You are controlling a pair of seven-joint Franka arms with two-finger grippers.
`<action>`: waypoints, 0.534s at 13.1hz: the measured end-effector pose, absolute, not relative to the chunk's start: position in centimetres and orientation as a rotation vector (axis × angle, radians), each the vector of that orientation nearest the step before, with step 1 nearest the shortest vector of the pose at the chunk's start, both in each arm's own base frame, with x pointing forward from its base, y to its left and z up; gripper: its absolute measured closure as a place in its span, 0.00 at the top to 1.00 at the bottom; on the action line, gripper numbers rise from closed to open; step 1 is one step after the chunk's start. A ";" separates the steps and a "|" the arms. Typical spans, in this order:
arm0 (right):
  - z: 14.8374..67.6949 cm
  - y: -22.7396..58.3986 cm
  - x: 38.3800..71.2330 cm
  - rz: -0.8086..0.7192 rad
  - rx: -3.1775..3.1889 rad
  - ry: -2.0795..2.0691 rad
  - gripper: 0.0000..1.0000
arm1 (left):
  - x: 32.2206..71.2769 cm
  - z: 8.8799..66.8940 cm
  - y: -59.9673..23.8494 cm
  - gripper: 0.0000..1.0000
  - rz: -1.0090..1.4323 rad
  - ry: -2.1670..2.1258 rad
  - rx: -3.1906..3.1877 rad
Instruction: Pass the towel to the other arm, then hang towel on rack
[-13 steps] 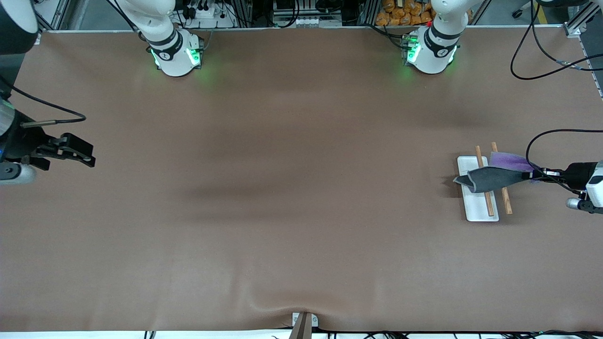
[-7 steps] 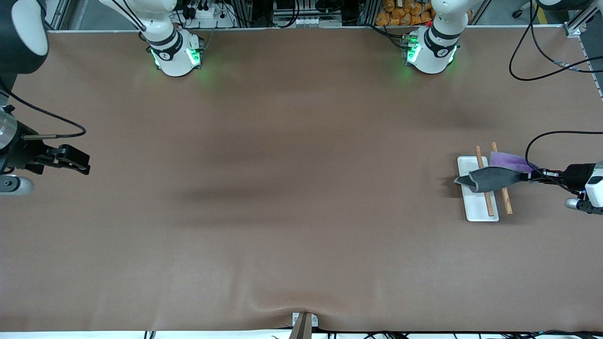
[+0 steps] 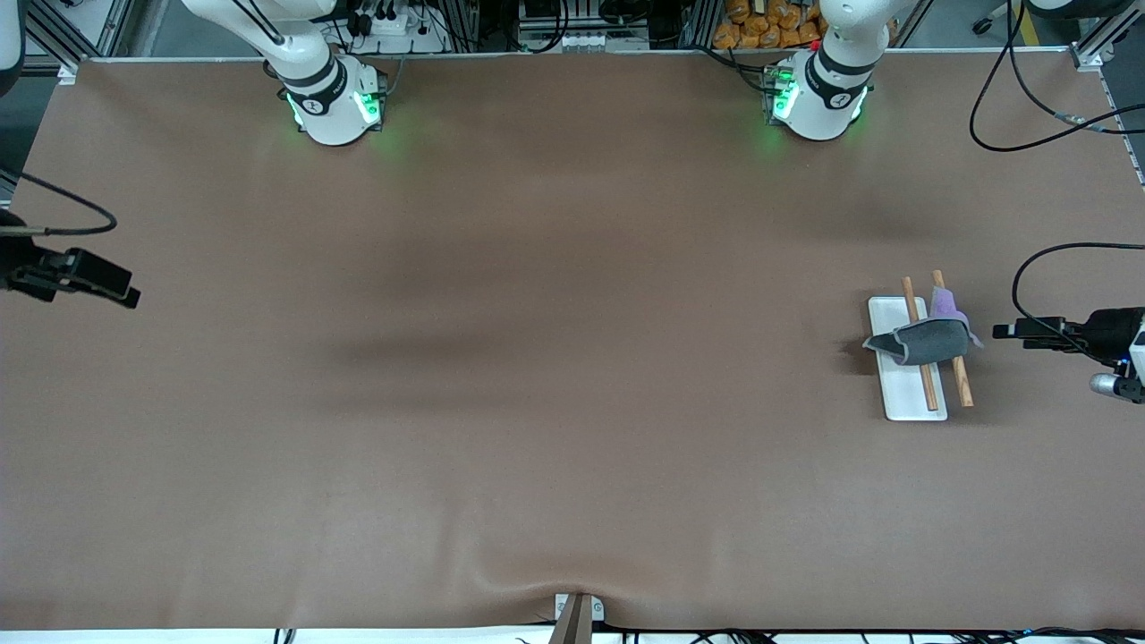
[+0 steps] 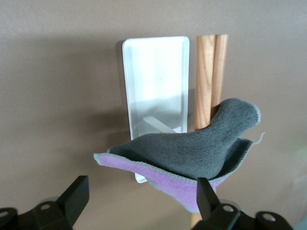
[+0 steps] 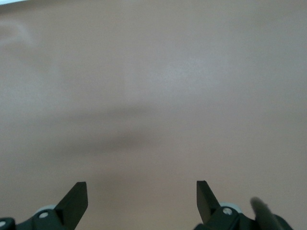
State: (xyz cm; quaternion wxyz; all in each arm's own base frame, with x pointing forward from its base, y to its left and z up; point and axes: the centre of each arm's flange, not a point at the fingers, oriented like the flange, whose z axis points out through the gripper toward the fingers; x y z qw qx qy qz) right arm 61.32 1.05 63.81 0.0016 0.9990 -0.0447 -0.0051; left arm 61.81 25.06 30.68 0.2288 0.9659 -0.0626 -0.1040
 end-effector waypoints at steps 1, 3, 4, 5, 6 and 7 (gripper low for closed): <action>63.5 1.0 61.0 -0.016 3.135 -0.141 1.00 | 62.1 32.2 24.8 1.00 -0.260 -0.182 2.671; 63.2 1.1 61.0 -0.006 3.137 -0.135 1.00 | 62.6 36.0 23.3 1.00 -0.213 -0.177 2.701; 63.2 1.5 60.9 -0.001 3.138 -0.118 1.00 | 63.0 38.4 21.8 1.00 -0.189 -0.164 2.717; 63.3 2.1 60.8 0.006 3.137 -0.097 1.00 | 63.3 40.8 20.0 1.00 -0.167 -0.141 2.733; 63.4 2.6 60.5 0.020 3.135 -0.081 1.00 | 63.6 43.1 18.1 1.00 -0.150 -0.119 2.755; 63.3 3.0 60.1 0.036 3.134 -0.071 1.00 | 63.7 45.2 16.0 1.00 -0.141 -0.107 2.790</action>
